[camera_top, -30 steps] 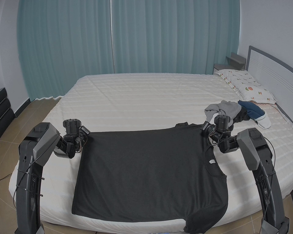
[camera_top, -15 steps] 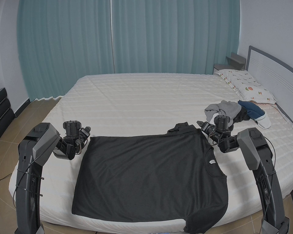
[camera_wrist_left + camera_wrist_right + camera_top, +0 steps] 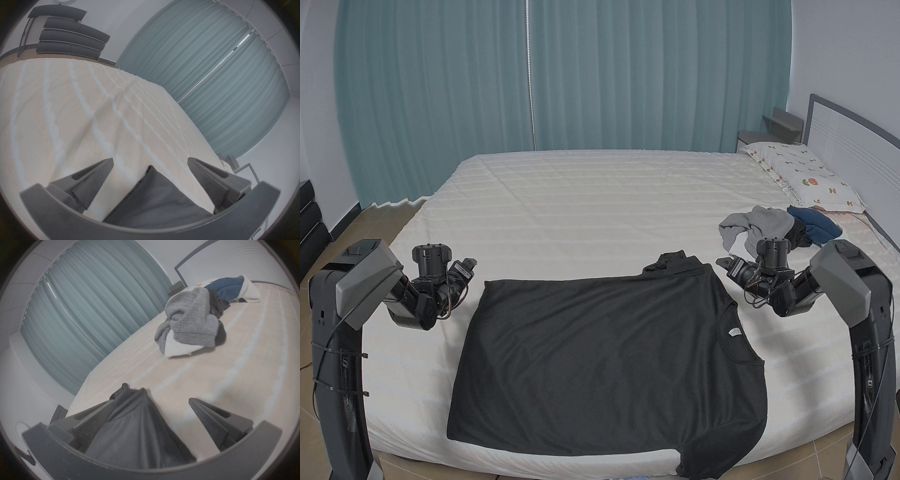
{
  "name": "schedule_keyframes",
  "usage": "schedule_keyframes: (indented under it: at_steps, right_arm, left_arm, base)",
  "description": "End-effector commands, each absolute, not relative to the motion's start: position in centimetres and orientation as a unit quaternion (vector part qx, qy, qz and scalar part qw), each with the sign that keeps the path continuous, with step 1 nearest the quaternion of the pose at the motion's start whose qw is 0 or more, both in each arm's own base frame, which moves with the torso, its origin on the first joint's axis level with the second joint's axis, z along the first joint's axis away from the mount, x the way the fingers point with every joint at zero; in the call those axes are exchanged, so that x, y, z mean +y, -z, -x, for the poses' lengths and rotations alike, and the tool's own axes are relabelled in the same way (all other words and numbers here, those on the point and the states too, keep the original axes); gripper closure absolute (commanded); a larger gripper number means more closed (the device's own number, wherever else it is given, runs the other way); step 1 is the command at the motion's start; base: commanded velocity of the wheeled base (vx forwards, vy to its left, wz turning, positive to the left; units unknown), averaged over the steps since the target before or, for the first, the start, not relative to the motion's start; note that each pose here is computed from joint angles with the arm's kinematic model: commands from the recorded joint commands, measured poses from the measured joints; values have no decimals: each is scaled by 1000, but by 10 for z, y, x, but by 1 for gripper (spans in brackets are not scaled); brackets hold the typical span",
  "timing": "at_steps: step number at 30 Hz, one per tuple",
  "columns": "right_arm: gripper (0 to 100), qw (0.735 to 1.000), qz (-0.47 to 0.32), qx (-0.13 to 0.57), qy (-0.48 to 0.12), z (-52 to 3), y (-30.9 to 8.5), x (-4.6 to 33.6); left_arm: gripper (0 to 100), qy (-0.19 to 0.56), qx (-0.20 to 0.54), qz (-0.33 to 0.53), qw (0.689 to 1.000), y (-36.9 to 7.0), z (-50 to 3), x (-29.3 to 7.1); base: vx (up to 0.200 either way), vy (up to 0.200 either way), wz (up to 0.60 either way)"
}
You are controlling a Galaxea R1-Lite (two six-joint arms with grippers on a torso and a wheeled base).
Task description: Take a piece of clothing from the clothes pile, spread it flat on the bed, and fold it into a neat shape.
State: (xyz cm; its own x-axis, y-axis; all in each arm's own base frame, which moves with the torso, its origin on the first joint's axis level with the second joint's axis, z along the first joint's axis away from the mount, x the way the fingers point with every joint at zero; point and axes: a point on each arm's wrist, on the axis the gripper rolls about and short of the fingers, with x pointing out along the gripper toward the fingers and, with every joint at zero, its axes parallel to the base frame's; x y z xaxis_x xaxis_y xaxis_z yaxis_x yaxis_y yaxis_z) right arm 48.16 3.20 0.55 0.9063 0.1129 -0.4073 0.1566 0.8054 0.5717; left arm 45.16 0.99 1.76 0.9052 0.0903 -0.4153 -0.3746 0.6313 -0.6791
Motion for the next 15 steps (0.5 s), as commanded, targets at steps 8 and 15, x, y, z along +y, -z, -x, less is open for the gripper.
schedule_keyframes:
  at_steps: [8,15]
  right_arm:
    - [0,869,-379,313,-60,-237,-59,21]
    - [0,847,-382,365,-51,-221,-39,25]
  left_arm:
    - [0,-57,300,427,851,-68,-264,-8]
    - [0,-56,352,430,829,-56,-224,-9]
  base:
    - [-50,0,0]
    - [-200,0,0]
